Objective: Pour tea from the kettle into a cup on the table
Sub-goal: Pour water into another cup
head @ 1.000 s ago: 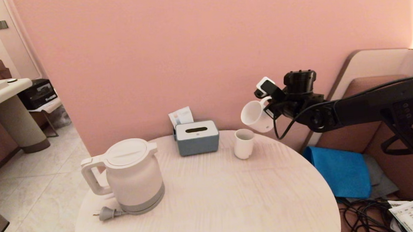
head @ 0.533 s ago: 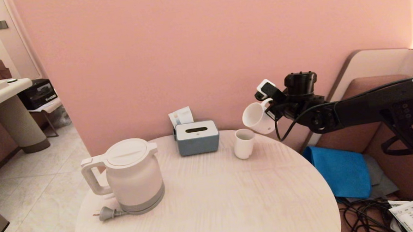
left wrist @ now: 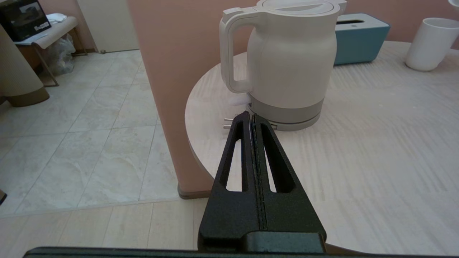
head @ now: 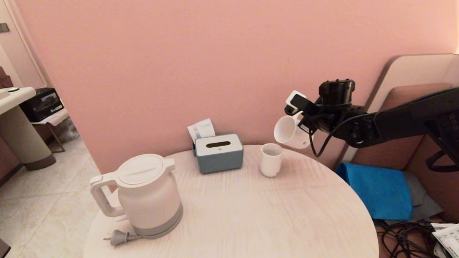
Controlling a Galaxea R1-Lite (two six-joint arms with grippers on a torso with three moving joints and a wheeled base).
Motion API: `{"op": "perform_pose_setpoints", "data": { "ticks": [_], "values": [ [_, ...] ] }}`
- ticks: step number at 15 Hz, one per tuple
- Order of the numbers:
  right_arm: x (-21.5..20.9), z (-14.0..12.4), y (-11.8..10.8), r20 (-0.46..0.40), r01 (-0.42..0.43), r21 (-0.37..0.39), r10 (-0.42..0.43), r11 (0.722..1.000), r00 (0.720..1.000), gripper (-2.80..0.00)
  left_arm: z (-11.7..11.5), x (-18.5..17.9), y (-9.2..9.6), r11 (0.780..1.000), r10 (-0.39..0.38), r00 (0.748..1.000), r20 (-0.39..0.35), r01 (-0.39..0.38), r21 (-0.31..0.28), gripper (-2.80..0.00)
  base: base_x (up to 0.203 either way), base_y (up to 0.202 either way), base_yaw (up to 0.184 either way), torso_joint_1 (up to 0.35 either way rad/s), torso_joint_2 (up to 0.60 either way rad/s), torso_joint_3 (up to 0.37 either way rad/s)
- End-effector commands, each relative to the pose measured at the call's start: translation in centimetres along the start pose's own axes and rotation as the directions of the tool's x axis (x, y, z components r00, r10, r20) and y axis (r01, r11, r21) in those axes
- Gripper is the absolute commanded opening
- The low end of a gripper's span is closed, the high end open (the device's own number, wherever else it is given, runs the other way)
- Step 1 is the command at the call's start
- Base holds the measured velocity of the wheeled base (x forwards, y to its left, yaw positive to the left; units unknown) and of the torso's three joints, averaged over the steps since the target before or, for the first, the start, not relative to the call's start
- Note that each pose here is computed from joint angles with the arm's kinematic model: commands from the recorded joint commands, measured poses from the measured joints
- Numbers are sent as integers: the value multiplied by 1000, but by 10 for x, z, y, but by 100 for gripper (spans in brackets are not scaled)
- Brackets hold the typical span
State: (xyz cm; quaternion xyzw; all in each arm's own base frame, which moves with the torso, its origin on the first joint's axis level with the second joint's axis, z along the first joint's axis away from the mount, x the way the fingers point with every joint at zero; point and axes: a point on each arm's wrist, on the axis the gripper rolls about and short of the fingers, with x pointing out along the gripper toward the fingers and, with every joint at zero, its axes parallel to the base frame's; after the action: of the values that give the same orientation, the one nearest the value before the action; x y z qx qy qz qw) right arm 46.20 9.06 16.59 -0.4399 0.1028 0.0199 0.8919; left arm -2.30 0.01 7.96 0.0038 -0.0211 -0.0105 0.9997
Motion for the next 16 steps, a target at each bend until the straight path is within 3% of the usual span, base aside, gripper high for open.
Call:
{"op": "perform_pose_setpoints", "data": {
  "ticks": [1,6,16],
  "values": [
    [0,1,-1,2,5,-7,-5,1000,1000,-280,0,0,0,1000,0,1000,-1,0,0,-280,0,0,0,0,0,0],
    [0,0,1,0,0,-92,0,996,1000,-280,0,0,0,1000,1,1000,-1,-1,0,-280,0,0,0,0,0,0],
    [-2,7,8,7,-5,-165,6,986,1000,-280,0,0,0,1000,0,1000,-1,0,0,-280,0,0,0,0,0,0]
  ]
}}
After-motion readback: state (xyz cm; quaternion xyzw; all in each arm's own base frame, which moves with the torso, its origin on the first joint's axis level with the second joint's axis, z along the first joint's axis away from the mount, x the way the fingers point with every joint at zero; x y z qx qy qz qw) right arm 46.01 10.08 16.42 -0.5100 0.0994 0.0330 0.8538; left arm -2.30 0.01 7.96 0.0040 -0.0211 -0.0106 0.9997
